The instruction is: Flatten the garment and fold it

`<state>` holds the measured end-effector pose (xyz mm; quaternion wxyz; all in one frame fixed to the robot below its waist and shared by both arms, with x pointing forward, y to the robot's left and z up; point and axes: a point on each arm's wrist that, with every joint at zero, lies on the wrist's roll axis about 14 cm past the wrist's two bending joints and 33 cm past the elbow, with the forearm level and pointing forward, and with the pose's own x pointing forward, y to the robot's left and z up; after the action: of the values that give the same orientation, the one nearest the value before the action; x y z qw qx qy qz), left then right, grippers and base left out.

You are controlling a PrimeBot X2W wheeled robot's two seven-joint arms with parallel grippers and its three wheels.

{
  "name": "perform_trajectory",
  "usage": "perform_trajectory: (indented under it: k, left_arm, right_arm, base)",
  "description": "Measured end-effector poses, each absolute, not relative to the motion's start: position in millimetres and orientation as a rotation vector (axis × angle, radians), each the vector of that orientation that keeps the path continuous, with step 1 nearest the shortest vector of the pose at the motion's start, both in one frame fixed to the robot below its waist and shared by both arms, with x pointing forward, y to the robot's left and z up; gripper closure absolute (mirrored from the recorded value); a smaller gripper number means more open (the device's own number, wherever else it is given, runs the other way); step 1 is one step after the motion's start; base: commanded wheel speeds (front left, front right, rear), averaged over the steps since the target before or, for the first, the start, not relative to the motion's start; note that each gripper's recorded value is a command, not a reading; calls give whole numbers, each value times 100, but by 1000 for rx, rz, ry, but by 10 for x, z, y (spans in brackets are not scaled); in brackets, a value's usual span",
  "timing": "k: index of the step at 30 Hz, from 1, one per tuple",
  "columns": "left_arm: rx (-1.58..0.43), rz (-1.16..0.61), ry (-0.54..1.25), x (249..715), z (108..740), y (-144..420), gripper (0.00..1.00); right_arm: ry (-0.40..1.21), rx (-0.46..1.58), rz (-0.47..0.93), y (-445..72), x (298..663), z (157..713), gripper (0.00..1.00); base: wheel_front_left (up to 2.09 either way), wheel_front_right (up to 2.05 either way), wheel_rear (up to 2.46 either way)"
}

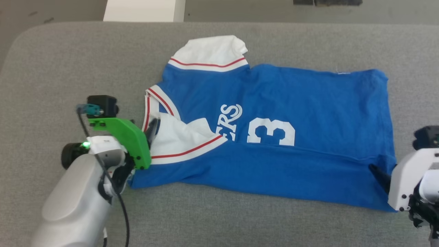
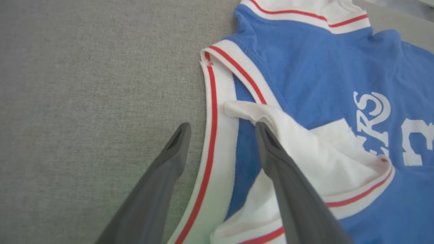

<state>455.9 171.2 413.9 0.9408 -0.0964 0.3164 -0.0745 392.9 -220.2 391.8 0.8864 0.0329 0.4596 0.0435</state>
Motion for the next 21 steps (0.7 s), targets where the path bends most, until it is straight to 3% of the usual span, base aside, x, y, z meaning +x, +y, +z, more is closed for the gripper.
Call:
perform_trajectory:
  k: [11,15,21]
  left_arm:
    - [-216,-47,206,4275,4970,2023,0]
    - [-220,-50,260,3983,4791,1961,0]
    - [-231,-51,515,3739,4377,1892,0]
  right_arm:
    - [644,172,-13,-2392,3769,4488,0]
    - [619,185,-19,-2399,3652,4557,0]
    - [607,199,-24,-2389,3600,4582,0]
  base:
    - [0,0,0]
    - [0,0,0]
    - [0,0,0]
